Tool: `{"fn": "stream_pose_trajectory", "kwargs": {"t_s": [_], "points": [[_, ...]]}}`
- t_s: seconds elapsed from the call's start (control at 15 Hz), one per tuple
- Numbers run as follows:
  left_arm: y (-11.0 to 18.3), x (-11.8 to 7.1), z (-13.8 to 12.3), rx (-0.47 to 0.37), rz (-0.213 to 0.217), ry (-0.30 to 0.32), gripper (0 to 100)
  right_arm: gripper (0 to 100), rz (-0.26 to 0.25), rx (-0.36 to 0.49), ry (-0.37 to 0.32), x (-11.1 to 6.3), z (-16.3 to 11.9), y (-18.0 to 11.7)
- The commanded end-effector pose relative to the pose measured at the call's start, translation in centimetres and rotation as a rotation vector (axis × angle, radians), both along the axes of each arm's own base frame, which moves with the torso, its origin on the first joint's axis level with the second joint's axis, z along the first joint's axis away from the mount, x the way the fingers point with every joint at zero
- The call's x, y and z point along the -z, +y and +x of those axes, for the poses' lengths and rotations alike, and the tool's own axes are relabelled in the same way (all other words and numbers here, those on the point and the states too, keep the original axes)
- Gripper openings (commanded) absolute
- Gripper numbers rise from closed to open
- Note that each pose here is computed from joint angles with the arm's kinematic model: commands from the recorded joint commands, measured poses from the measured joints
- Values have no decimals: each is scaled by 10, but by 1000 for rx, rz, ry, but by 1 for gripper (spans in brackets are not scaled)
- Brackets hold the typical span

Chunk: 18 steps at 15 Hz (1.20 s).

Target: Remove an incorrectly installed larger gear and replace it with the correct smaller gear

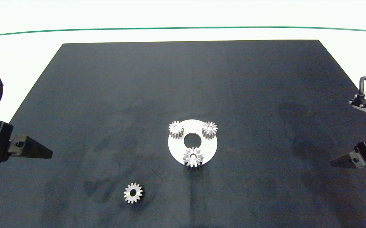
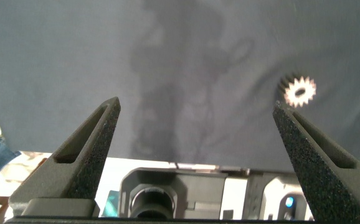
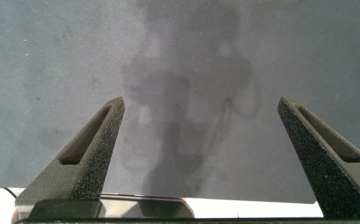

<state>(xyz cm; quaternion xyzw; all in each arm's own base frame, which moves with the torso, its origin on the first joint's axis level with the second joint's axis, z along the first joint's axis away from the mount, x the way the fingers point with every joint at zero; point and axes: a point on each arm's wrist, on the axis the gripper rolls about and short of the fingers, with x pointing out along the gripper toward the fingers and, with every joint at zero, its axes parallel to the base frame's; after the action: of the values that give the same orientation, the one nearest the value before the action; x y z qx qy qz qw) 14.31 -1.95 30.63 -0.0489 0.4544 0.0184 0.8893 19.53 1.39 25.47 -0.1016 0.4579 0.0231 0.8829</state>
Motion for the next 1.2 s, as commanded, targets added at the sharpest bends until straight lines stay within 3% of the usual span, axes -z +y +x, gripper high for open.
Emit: {"fn": "stream_pose_trajectory", "kwargs": {"t_s": [0.07,0.4,0.6,0.87,1.07,1.2], "points": [[-6,5,-1,38,4,26,100,100,-2,-3,19,3,3,1],[-5,4,-3,36,3,21,100,100,8,-5,22,4,5,3],[-3,-3,-16,38,-4,-29,100,100,67,-44,27,5,15,38],[-1,-9,-28,40,-11,-73,100,100,-21,-209,-4,3,14,104],[1,-12,-36,42,-15,-98,100,100,-64,-382,0,7,1,140],[2,-15,-40,41,-17,-115,100,100,-89,-458,-22,3,8,155]]}}
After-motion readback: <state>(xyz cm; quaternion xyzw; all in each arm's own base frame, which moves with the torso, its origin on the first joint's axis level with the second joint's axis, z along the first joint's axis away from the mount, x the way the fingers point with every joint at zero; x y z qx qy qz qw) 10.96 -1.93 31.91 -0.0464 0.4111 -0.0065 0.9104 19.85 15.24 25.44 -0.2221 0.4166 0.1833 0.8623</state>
